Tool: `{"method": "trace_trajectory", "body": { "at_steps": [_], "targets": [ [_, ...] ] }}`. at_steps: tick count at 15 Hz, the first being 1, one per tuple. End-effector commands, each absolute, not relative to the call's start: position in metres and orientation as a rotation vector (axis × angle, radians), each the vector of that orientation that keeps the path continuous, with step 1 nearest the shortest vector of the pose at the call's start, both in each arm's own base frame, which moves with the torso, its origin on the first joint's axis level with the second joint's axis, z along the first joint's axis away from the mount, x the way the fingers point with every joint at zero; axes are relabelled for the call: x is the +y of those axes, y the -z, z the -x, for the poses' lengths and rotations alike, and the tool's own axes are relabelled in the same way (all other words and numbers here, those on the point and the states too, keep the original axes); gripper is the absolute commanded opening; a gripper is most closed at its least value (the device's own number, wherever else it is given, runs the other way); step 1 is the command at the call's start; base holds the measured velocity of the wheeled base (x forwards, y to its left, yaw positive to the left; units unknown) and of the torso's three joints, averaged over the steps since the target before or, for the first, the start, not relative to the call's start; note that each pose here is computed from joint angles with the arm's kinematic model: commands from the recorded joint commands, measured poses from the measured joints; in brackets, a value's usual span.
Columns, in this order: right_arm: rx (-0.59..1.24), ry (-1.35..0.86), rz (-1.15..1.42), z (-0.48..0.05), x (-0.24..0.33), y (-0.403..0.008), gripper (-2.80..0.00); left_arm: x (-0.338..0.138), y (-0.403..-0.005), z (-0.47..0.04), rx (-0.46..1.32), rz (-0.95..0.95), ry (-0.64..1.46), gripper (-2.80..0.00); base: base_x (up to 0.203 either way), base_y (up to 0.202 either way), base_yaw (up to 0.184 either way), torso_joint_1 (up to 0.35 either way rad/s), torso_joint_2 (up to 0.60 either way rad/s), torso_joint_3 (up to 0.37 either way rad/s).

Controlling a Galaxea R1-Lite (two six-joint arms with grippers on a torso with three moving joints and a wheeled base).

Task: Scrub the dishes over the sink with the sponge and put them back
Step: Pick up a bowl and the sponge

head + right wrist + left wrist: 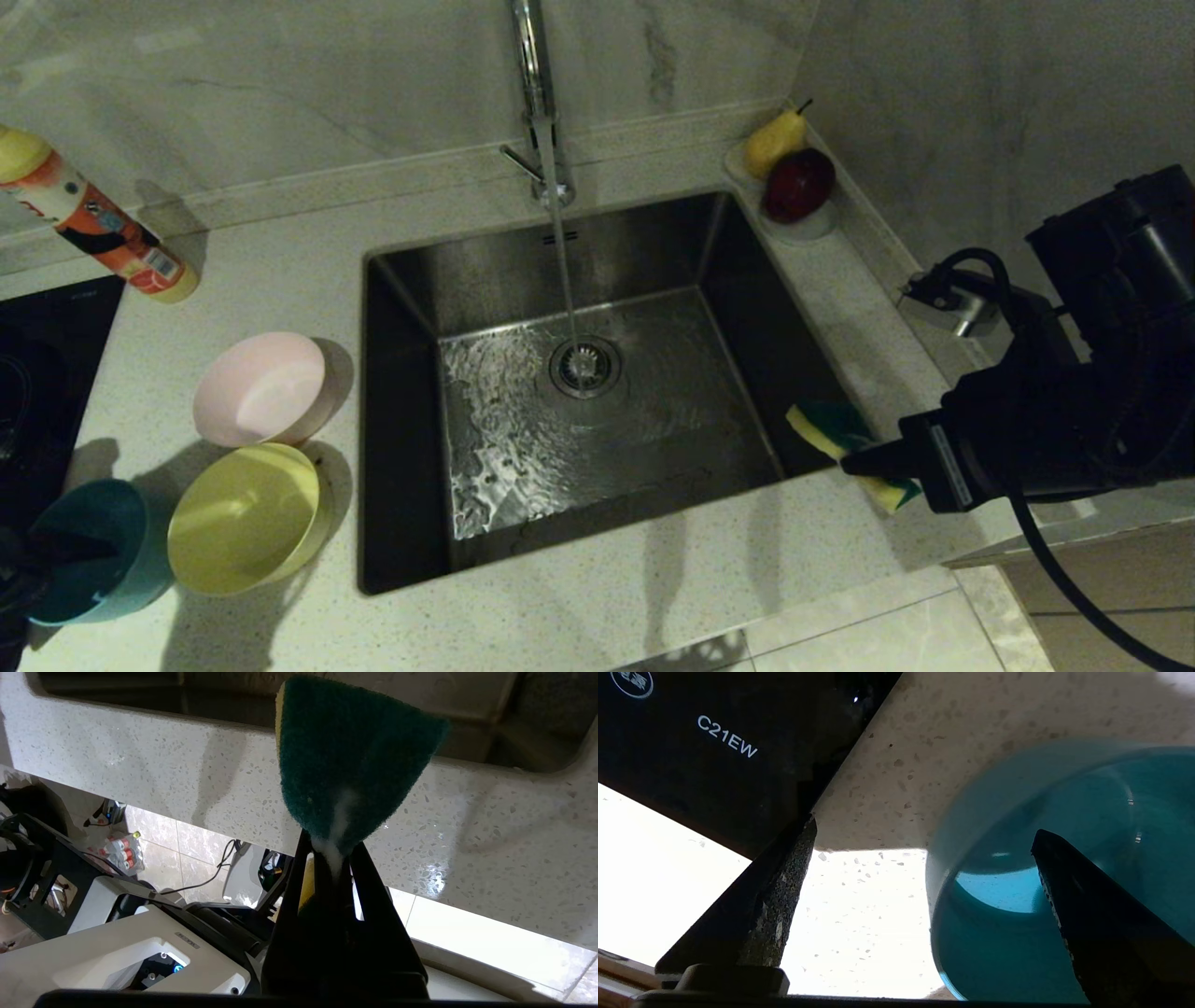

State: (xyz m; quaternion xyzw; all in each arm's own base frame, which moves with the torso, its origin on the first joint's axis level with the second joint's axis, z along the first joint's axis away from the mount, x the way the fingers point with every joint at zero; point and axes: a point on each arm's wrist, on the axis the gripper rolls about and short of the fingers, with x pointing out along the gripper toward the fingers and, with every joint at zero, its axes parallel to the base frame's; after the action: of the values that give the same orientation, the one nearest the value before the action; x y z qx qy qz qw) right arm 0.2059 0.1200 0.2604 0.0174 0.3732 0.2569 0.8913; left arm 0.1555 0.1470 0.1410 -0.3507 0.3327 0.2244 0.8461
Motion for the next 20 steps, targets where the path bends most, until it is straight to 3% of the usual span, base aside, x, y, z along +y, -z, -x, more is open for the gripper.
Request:
{"method": "trace_trajectory", "body": {
  "at_steps": [1,4,5,6,12,20],
  "targets": [
    [0.78,-0.531,-0.036,-0.207,0.12,-0.26,-2.8,0.148,-0.139,-0.156,0.705,0.745,-0.472,0.0,0.0,0.0,0.0,0.0,0.0,0.0],
    [0.783,-0.531,-0.037,-0.207,0.12,-0.259,-2.8,0.148,-0.138,-0.156,0.709,0.747,-0.472,0.0,0.0,0.0,0.0,0.0,0.0,0.0],
    [0.783,-0.531,-0.037,-0.208,0.121,-0.259,-2.8,0.148,-0.137,-0.157,0.712,0.75,-0.472,-0.66,0.0,0.0,0.0,0.0,0.0,0.0],
    [0.785,-0.531,-0.037,-0.208,0.121,-0.258,-2.8,0.148,-0.137,-0.157,0.715,0.75,-0.47,-2.8,0.0,0.0,0.0,0.0,0.0,0.0],
    [0.786,-0.537,-0.05,-0.21,0.118,-0.259,-2.8,0.149,-0.141,-0.157,0.697,0.732,-0.473,-2.8,0.0,0.0,0.0,0.0,0.0,0.0],
    [0.792,-0.548,-0.063,-0.21,0.117,-0.259,-2.8,0.171,-0.173,-0.148,0.545,0.688,-0.572,-2.8,0.0,0.0,0.0,0.0,0.0,0.0]
  ]
}}
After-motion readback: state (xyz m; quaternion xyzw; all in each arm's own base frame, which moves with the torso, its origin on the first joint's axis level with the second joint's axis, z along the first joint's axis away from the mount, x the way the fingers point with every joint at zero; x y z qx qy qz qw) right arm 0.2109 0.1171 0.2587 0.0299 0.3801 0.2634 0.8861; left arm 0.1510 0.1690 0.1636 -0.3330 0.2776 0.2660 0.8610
